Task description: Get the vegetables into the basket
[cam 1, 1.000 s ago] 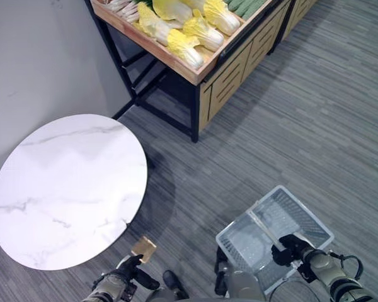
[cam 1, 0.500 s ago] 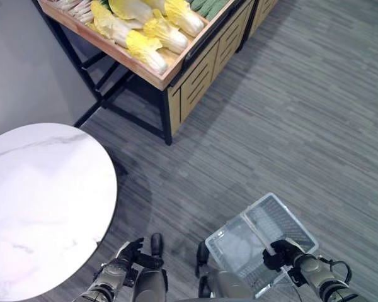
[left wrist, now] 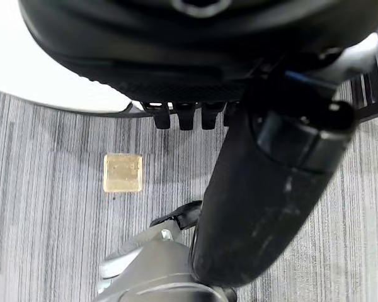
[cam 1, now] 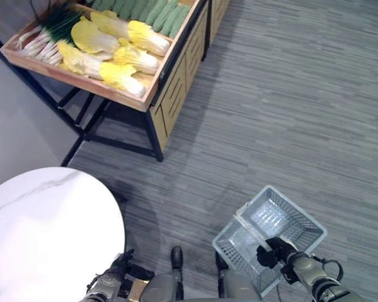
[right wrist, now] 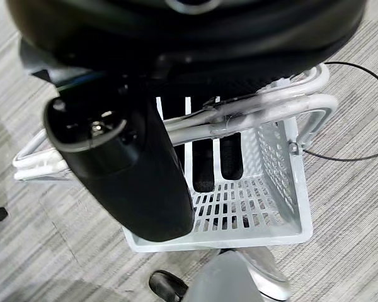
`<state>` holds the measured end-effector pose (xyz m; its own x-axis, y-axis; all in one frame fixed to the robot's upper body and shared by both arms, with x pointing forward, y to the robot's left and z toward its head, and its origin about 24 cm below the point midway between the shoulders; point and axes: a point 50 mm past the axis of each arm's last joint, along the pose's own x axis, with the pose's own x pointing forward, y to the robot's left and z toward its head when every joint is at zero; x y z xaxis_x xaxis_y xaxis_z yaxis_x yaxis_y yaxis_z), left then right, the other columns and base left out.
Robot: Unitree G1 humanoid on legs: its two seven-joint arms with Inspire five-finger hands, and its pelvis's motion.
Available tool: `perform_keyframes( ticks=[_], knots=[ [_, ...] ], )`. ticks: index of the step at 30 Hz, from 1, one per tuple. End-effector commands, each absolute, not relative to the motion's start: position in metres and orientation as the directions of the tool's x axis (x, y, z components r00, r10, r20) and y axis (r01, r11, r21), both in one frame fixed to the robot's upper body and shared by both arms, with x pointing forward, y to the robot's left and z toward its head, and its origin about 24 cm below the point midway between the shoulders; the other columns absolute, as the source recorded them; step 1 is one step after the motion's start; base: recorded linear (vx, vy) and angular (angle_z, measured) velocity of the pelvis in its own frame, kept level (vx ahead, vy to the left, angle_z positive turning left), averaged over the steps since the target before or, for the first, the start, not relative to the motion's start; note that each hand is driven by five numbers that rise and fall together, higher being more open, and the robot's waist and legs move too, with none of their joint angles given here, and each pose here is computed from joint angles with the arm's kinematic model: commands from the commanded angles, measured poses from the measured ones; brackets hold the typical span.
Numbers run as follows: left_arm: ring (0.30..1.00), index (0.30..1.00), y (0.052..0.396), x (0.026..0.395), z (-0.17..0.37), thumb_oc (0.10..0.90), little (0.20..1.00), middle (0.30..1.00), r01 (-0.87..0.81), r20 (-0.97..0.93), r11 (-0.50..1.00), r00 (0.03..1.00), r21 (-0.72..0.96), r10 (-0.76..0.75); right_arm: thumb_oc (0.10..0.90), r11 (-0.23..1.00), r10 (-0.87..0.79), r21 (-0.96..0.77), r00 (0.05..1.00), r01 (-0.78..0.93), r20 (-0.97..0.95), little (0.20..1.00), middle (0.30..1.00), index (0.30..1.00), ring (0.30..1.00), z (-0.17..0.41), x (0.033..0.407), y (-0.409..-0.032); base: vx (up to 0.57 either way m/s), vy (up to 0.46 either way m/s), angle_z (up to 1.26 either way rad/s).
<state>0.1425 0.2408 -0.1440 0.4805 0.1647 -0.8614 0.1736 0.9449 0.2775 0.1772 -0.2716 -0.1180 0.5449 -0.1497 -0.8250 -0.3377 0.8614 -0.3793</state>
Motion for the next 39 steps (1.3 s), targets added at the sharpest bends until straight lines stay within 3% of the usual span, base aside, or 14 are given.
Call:
perform_keyframes(
  ticks=[1,11,21,29,39],
  knots=[
    [1.0,1.0,0.247,0.146,-0.142,0.9,1.0,1.0,0.19,-0.852,0.93,0.487,0.316,0.191,0.4,0.88,-0.123,-0.357,0.575,-0.313,-0.809,0.3,0.3,0.3,0.3,-0.114,0.185,-0.27,-0.02,0.24,-0.31],
    [1.0,1.0,0.254,0.145,-0.14,0.9,1.0,1.0,0.169,-0.848,0.93,0.488,0.325,0.207,0.4,0.882,-0.071,-0.34,0.621,-0.326,-0.781,0.3,0.3,0.3,0.3,-0.11,0.2,-0.253,-0.01,0.116,-0.68],
    [1.0,1.0,0.246,0.14,-0.145,0.9,1.0,1.0,0.16,-0.866,0.937,0.453,0.312,0.211,0.4,0.889,-0.074,-0.335,0.624,-0.312,-0.778,0.3,0.3,0.3,0.3,-0.112,0.199,-0.248,-0.02,-0.066,-0.04],
    [1.0,1.0,0.24,0.134,-0.149,0.9,1.0,1.0,0.167,-0.879,0.937,0.426,0.307,0.212,0.4,0.904,-0.105,-0.287,0.487,-0.317,-0.867,0.3,0.3,0.3,0.3,-0.136,0.158,-0.246,0.03,-0.095,0.31],
    [1.0,1.0,0.241,0.123,-0.153,0.9,1.0,1.0,0.171,-0.893,0.937,0.393,0.304,0.218,0.4,0.912,-0.113,-0.266,0.433,-0.312,-0.894,0.3,0.3,0.3,0.3,-0.143,0.141,-0.247,0.06,-0.011,0.05]
  ],
)
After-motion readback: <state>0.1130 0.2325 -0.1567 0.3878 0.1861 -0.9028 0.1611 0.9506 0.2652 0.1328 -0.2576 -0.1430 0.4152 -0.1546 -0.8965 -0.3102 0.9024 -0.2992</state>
